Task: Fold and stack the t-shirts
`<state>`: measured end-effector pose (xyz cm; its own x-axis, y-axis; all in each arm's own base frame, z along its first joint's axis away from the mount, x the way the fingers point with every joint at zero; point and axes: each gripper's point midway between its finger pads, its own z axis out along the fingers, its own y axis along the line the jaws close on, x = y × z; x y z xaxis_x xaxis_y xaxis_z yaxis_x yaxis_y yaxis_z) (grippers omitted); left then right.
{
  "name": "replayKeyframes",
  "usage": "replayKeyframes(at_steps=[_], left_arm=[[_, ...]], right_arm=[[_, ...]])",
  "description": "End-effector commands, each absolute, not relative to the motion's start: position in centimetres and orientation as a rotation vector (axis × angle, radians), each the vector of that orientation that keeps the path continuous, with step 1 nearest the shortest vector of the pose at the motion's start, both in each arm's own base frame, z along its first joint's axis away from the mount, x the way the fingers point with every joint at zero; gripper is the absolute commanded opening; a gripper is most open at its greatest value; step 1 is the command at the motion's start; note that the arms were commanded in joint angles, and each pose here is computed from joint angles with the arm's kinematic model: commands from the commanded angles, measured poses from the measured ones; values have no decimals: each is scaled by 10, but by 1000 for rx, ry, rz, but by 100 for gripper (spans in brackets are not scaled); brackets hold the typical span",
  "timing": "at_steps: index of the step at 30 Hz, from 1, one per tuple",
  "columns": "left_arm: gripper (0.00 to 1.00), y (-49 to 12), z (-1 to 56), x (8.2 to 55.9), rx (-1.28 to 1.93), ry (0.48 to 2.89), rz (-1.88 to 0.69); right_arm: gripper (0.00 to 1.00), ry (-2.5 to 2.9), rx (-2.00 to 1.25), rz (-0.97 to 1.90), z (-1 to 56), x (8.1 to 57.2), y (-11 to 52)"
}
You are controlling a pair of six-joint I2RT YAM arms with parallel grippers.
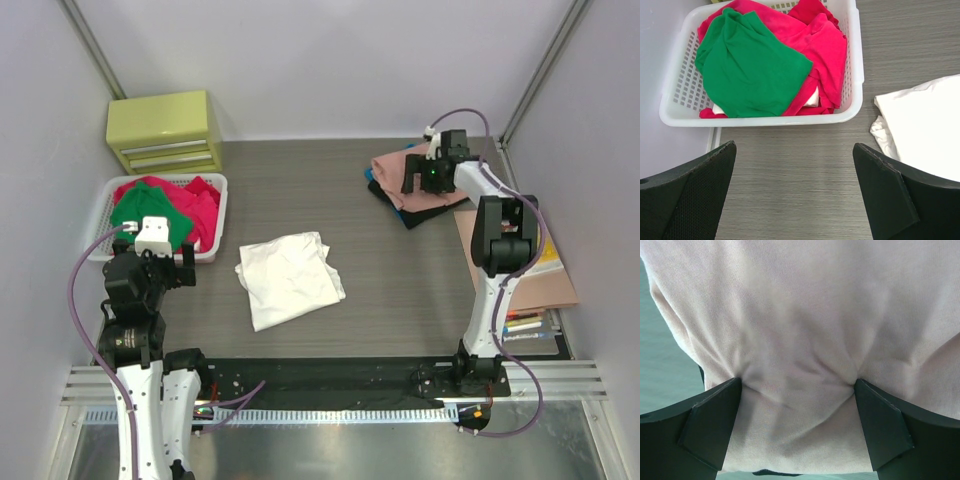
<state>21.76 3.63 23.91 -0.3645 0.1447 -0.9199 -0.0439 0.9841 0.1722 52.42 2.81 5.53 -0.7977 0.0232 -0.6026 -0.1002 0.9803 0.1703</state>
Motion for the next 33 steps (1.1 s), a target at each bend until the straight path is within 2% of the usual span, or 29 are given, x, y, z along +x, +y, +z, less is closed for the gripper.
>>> replayKeyframes(at_steps=[1, 5, 10, 14, 18, 27, 33], left_arm=[[100, 36, 240, 217, 81, 1930, 193], [100, 36, 241, 217, 84, 1925, 193], [100, 36, 240, 218, 86, 1927, 192], [100, 35, 239, 219, 90, 1929, 186], [100, 34, 238, 219, 97, 1933, 183], [100, 34, 239, 220, 98, 1928, 183], [100, 34, 239, 219, 101, 1926, 183]], right_arm=[[100, 2782, -125, 658, 4, 428, 108], [100, 2828, -144, 683, 1, 394, 107], [100, 2805, -125, 668, 15, 368, 74], [100, 2786, -271, 616, 31, 332, 67], [100, 2847, -423, 702, 36, 285, 72], [100, 2780, -546, 686, 61, 273, 73], [100, 2760, -676, 649, 60, 262, 99]])
